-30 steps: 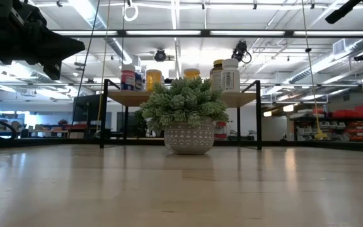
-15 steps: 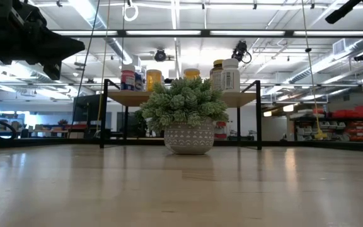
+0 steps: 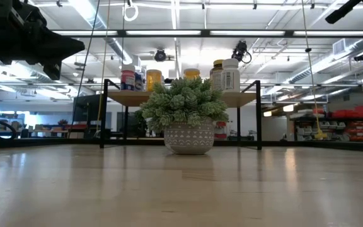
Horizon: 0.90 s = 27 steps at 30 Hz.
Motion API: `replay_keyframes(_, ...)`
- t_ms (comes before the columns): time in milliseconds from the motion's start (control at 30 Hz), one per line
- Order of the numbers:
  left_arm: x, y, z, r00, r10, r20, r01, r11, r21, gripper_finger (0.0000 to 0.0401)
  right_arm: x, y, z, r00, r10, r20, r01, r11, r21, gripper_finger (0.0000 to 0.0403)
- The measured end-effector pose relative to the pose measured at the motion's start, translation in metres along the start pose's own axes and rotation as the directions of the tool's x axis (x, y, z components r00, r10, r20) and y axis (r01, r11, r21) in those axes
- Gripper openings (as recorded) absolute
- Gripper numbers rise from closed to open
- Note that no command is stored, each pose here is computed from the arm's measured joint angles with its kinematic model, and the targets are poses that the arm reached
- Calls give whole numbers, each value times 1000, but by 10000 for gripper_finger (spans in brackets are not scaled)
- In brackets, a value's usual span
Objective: Pick and place medicine bottles onto shelf by color
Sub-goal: Return to Home Position
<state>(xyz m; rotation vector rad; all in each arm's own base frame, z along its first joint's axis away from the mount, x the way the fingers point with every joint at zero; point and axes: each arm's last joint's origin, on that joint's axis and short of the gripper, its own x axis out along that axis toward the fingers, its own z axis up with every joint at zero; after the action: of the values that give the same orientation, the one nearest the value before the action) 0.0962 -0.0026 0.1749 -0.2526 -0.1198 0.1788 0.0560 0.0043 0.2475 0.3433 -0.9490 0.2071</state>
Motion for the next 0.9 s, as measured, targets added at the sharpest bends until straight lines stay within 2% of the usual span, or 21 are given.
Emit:
replay_keyframes(333, 0, 0, 0, 1000, 0, 0, 0, 1000, 0, 36, 0, 0, 0, 1000, 0, 0, 0, 1000, 0, 9)
replay_keyframes(667, 0, 0, 0, 1000, 0, 0, 0, 1000, 0, 24, 0, 0, 0, 1000, 0, 0, 0, 1000, 0, 9)
replay_keyframes(900, 0, 0, 0, 1000, 0, 0, 0, 1000, 0, 32, 0, 0, 0, 1000, 0, 0, 0, 1000, 0, 9)
